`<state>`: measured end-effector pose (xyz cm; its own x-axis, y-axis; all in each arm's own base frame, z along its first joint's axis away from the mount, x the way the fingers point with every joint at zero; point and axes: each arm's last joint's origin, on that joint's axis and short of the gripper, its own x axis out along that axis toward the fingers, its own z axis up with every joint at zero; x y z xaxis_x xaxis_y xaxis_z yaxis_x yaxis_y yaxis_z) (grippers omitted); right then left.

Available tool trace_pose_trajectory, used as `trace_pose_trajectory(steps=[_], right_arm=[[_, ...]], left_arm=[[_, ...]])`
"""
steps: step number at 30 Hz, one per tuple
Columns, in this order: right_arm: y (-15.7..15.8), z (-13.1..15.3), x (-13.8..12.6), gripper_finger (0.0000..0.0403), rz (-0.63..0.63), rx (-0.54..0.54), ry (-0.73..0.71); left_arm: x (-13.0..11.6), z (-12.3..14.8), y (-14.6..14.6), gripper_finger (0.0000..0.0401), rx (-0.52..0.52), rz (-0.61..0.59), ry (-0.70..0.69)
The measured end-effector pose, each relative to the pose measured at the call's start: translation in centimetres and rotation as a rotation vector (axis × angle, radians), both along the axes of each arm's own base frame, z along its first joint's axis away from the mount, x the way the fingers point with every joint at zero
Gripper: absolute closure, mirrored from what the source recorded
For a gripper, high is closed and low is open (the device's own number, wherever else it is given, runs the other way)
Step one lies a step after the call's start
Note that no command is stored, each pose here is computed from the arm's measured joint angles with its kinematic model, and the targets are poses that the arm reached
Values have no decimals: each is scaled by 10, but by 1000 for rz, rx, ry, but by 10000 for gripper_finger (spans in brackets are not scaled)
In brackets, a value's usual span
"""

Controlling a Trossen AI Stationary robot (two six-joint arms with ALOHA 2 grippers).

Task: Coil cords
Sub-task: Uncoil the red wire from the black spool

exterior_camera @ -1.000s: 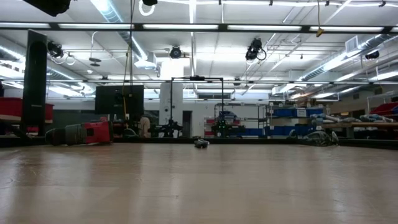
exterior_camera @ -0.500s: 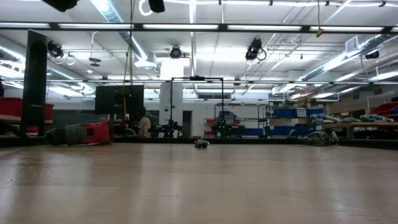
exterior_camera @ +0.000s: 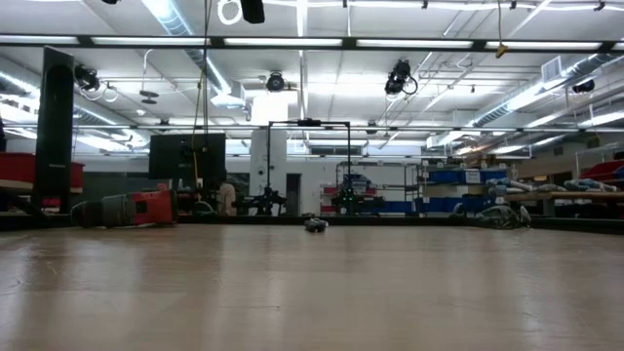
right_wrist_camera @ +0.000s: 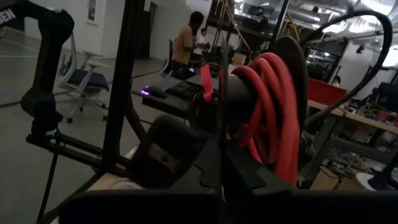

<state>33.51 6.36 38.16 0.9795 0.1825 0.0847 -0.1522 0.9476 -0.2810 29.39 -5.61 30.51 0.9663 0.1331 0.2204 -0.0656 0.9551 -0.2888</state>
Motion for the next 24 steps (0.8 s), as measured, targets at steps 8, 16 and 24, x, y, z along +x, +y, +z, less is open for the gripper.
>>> trace_pose_trajectory(steps=[8,16,24], right_arm=[[0,0,0,403,5,1,-3],[5,0,-1,403,21,1,-3],[15,-1,-3,403,51,-1,12]], left_arm=[[2,-4,11,266,0,108,42],[1,1,14,390,53,142,4],[-5,11,16,391,95,202,-43]])
